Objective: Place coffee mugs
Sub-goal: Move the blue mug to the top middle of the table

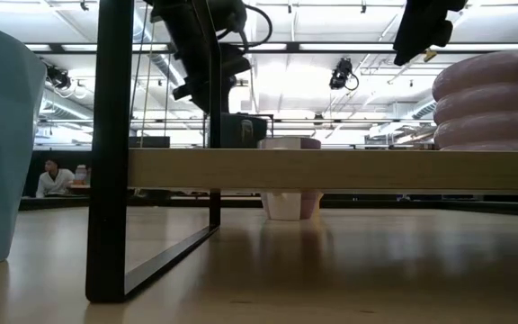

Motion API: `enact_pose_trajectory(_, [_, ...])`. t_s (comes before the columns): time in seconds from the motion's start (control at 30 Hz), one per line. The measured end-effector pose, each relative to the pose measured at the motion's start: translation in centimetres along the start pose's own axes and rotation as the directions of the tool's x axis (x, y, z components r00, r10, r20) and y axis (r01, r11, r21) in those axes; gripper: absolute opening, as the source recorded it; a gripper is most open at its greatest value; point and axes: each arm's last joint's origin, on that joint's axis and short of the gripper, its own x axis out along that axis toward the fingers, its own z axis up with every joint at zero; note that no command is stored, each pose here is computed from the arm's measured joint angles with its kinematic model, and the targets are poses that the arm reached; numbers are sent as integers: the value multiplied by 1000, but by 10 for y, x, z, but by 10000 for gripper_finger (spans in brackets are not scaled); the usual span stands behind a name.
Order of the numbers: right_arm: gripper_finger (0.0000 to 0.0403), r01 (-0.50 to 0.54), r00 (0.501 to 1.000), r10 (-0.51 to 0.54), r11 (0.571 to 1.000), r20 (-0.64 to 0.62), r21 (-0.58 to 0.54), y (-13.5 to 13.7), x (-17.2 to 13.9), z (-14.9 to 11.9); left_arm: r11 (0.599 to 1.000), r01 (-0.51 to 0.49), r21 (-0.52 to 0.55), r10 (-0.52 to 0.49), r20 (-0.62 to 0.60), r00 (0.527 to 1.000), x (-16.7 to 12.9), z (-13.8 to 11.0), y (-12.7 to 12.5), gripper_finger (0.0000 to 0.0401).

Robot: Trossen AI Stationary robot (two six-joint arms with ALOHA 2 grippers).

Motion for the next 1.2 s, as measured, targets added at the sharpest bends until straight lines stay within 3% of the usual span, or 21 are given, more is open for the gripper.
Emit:
enact_pose_trajectory(0.2, [179,0,1000,0,1000,0,0,0,0,0,1000,16,1,-16,-10,1000,4,0,-1,47])
enact_pose_trajectory(0.63, [179,-3,1000,3,1000,4,2,0,0,0,1000,19,15,-18,-116,993,50,-8,-9,47])
enact_pose_trajectory(1.2, [179,-5,1000,5,1000,6,3,0,0,1,999,33,10,-31,-126,992,51,-8,-9,48])
